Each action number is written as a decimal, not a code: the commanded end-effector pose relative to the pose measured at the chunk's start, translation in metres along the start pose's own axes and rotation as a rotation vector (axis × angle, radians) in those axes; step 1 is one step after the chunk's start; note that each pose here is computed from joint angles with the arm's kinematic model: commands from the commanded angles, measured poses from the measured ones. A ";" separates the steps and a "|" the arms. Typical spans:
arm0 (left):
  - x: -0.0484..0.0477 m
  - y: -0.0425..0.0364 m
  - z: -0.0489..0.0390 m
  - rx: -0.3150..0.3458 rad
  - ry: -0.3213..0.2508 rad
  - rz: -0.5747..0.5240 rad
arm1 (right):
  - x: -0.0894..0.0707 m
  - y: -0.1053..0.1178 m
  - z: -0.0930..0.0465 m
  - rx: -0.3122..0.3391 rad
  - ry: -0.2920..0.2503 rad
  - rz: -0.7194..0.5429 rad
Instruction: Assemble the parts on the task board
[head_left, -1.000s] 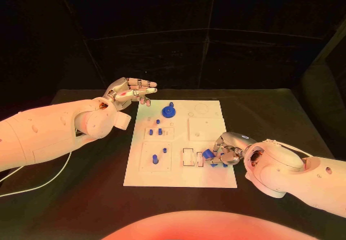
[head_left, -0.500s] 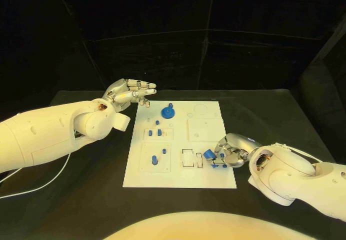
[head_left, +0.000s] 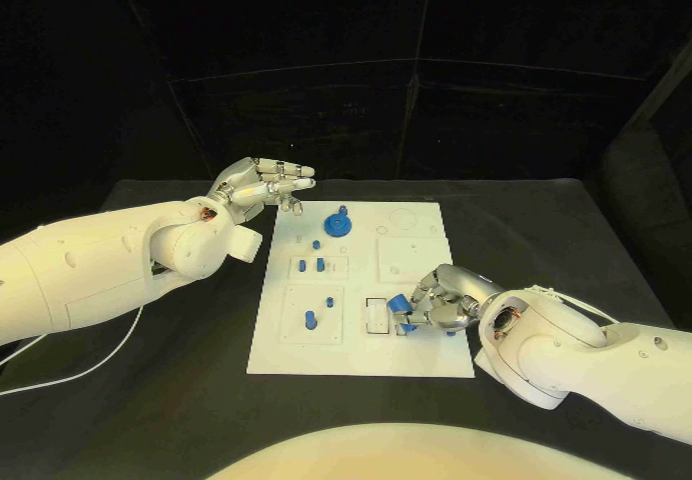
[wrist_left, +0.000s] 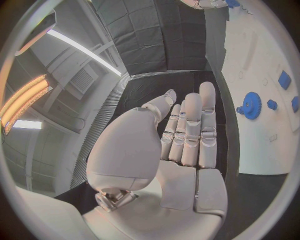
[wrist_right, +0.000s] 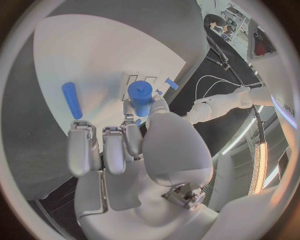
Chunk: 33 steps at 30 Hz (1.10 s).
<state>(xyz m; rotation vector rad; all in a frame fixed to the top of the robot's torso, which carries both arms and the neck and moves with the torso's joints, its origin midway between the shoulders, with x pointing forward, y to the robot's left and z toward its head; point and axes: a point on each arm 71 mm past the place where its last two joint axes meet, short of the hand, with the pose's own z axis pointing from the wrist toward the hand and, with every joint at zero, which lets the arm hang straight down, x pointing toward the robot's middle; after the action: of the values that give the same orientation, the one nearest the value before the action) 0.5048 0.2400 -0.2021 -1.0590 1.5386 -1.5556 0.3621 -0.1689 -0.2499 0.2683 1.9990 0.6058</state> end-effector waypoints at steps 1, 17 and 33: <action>0.0022 -0.0015 0.0005 0.006 0.014 -0.006 | 0.001 0.003 0.004 0.007 -0.006 0.029; 0.0038 -0.0018 0.0011 0.008 0.015 -0.005 | 0.012 0.017 0.021 0.022 0.028 0.031; 0.0029 -0.0027 0.0007 0.016 0.006 -0.001 | 0.015 0.020 0.025 0.025 0.020 0.045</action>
<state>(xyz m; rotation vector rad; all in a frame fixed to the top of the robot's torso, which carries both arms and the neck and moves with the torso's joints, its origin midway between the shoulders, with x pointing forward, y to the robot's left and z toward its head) 0.5042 0.2379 -0.2014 -1.0569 1.5398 -1.5603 0.3747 -0.1380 -0.2612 0.3095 2.0352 0.6130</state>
